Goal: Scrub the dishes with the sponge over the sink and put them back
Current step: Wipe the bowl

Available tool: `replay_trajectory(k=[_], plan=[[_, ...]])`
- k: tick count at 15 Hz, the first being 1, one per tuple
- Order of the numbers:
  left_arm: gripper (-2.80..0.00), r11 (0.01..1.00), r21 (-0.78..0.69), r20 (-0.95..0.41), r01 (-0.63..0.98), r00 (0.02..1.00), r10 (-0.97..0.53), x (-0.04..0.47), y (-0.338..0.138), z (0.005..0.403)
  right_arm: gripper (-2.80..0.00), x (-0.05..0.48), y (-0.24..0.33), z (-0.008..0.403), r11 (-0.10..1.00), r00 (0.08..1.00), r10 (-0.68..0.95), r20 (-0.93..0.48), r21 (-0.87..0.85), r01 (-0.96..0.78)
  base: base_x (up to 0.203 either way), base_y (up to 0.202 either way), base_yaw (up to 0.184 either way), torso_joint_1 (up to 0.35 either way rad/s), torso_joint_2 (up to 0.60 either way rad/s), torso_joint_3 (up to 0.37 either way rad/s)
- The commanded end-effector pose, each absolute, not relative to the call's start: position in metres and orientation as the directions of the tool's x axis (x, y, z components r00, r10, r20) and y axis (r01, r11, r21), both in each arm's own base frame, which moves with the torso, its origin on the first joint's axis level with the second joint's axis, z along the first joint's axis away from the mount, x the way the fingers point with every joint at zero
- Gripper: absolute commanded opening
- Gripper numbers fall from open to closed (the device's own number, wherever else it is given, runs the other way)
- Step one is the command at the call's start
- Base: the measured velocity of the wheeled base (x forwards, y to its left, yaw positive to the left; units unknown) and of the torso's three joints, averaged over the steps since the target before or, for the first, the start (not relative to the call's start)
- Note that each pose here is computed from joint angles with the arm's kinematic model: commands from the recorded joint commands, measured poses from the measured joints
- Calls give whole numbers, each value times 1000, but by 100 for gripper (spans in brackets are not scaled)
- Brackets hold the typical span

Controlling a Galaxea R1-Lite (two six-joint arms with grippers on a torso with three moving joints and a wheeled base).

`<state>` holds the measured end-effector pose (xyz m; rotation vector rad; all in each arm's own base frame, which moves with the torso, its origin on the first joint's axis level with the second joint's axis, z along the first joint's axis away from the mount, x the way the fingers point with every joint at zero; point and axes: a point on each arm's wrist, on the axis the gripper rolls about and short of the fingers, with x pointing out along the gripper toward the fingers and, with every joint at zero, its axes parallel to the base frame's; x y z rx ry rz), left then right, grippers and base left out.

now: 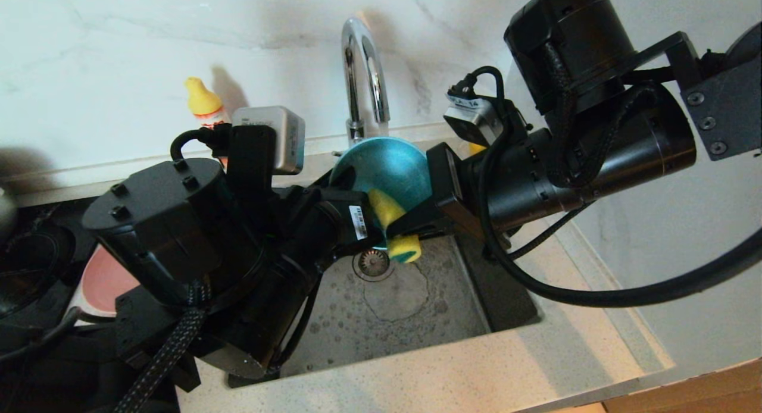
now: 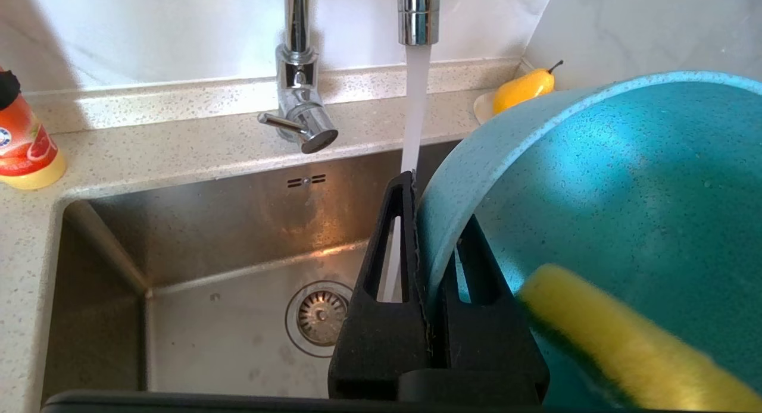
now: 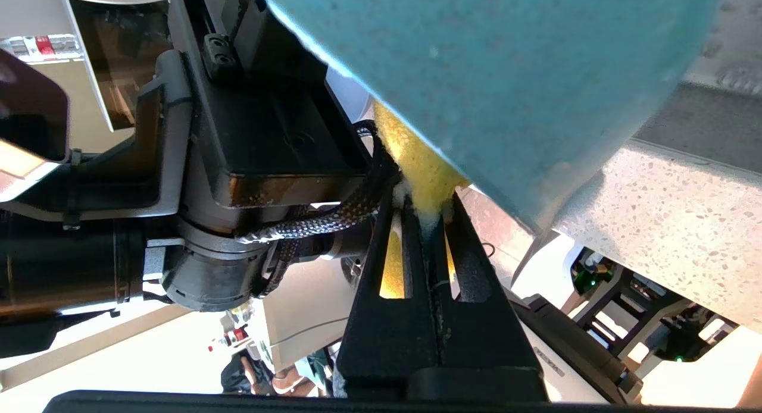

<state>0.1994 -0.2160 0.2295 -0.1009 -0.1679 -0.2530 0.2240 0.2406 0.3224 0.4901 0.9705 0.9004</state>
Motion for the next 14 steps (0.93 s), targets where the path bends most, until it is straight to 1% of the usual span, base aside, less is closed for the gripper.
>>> replay_trajectory(k=[1, 10, 14], plan=[[-280, 964, -83, 183, 254, 954, -236, 199, -215, 231, -280, 224, 243, 319, 561, 249, 827, -503, 714, -419, 0, 0, 0, 0, 0, 0], [-280, 964, -80, 182, 254, 955, -236, 199, -215, 231, -280, 223, 227, 331, 556, 288, 831, -476, 721, -414, 0, 0, 0, 0, 0, 0], [-280, 964, -81, 183, 254, 954, -236, 199, -215, 231, -280, 222, 216, 343, 548, 325, 836, -443, 721, -425, 0, 0, 0, 0, 0, 0]])
